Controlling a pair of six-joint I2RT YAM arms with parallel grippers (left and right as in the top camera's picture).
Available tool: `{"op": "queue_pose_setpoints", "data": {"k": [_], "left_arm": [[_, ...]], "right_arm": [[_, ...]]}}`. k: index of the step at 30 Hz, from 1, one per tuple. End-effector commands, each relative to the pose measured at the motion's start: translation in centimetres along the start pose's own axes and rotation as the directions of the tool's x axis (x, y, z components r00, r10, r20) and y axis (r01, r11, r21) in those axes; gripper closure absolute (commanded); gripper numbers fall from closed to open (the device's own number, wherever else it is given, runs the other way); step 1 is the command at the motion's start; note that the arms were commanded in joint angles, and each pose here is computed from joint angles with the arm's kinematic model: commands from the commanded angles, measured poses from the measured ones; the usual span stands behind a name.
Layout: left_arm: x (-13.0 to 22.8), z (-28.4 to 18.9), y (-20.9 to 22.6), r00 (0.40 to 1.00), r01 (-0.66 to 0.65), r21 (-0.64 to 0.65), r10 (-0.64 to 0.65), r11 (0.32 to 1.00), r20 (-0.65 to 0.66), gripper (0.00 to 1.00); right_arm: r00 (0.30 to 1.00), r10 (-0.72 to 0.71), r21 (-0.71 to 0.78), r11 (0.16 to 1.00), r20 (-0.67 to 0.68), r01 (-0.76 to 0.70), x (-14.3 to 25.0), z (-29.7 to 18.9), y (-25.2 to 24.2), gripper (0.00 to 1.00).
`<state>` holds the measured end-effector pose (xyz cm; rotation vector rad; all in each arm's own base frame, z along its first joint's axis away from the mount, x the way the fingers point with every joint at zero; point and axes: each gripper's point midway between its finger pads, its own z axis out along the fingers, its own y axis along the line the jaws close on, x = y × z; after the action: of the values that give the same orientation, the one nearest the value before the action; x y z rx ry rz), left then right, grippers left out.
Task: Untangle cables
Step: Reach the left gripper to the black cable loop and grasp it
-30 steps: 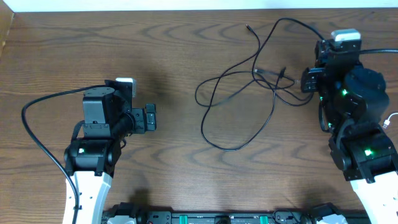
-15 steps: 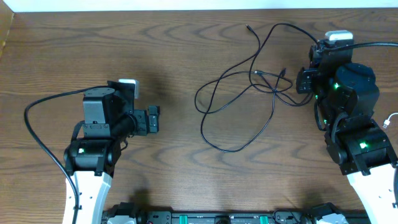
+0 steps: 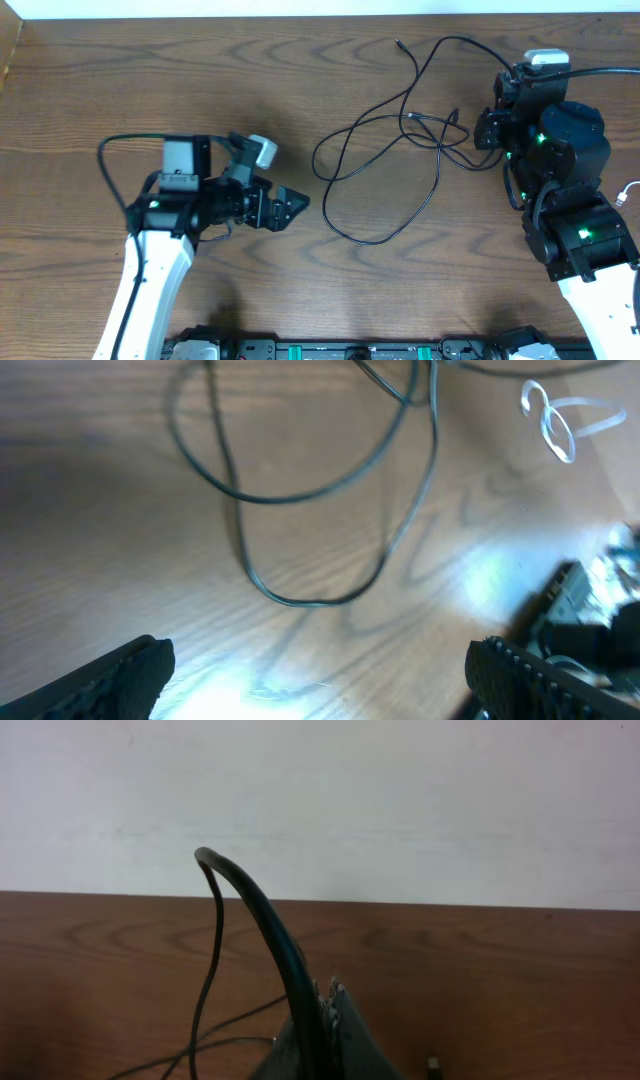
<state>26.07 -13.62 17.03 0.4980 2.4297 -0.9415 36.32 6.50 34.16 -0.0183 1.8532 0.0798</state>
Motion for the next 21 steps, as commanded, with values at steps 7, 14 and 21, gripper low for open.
{"op": "queue_pose_setpoints", "data": {"k": [7, 14, 21], "left_arm": [[1.6, 3.4, -4.1, 0.877, -0.46, 0.166, 0.476, 0.872, -0.069, 0.04], [-1.7, 5.3, -2.6, 0.71, -0.704, -0.064, 0.699, 0.707, -0.087, 0.02], [-2.6, 7.4, -3.8, 0.665, -0.747, -0.045, 0.745, 0.664, -0.05, 0.02]], "right_arm": [[0.999, 0.035, -0.025, 0.999, 0.013, -0.035, -0.6, -0.2, 0.3, 0.99], [0.999, 0.035, -0.05, 0.998, 0.01, -0.034, -0.6, -0.2, 0.8, 0.99], [0.999, 0.035, -0.094, 0.995, 0.005, -0.034, -0.5, -0.3, 1.5, 0.99]]}}
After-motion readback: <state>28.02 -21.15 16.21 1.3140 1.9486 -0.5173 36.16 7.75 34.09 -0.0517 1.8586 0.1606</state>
